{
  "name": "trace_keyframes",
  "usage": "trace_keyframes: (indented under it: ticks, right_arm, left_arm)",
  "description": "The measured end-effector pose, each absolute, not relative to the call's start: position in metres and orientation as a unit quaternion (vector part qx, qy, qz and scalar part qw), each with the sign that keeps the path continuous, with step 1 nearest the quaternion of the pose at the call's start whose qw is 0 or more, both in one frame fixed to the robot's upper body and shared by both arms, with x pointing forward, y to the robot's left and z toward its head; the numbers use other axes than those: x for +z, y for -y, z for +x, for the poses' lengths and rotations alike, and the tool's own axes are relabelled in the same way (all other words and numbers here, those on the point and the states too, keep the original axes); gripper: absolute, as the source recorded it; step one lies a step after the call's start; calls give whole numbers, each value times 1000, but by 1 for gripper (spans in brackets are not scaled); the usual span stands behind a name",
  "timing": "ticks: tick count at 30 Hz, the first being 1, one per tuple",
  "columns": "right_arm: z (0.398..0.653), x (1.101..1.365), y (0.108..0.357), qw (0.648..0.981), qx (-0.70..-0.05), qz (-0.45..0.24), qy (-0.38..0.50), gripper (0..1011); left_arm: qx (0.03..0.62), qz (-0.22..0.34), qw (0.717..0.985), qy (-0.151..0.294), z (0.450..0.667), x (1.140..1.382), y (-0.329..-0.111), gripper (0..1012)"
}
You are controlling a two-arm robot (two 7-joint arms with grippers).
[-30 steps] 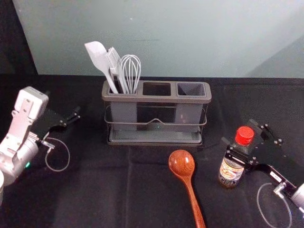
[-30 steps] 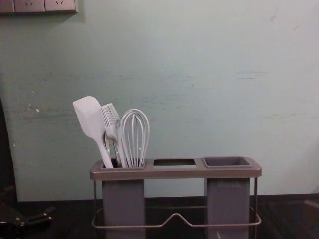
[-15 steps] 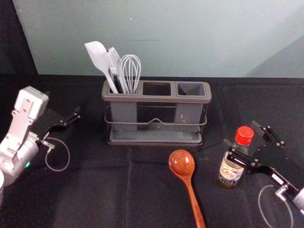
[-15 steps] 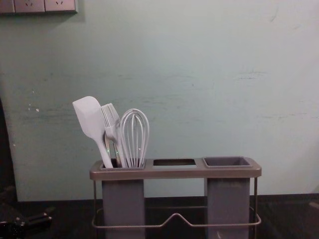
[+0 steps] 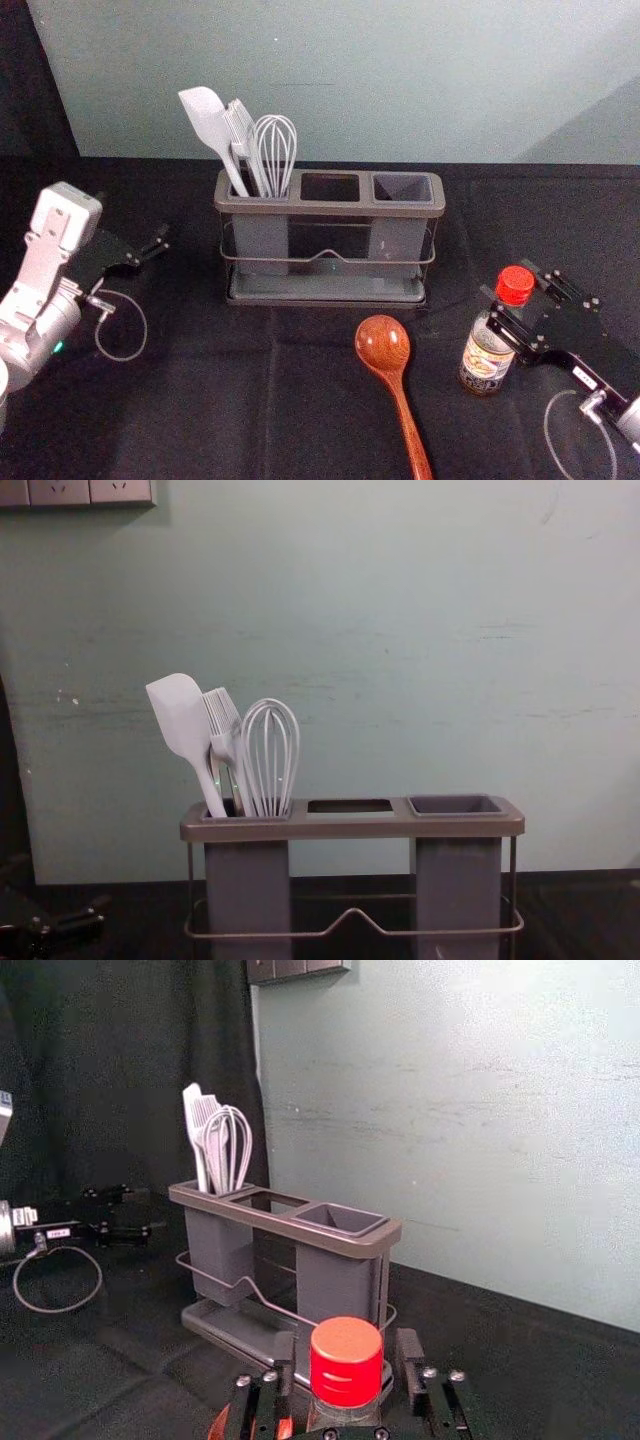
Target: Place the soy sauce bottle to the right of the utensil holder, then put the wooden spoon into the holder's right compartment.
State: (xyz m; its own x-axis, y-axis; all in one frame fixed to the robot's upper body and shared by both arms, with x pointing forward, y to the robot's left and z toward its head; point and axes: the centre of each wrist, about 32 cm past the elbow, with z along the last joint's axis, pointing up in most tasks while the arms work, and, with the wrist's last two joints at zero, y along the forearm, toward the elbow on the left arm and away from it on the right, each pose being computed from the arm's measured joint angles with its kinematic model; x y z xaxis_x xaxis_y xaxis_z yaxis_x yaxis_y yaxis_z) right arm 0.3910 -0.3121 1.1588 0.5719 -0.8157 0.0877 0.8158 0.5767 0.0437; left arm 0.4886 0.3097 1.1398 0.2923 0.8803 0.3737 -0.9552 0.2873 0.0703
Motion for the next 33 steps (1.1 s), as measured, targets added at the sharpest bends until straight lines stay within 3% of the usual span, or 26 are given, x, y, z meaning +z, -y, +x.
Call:
trace_keyframes:
  ticks: [10,23,33]
  right_arm:
    - [390,1158,311,886,-462,-1,49,383]
    - [391,1166,311,886,-461,0,55,383]
    - [397,1209,310,886,-454,13,96,383]
  left_arm:
    - [580,141,791,133,489,1140,-310,1005]
    - [580,142,791,132,489,1140,-310,1005]
    - [580,141,791,132,489,1140,-310,1005]
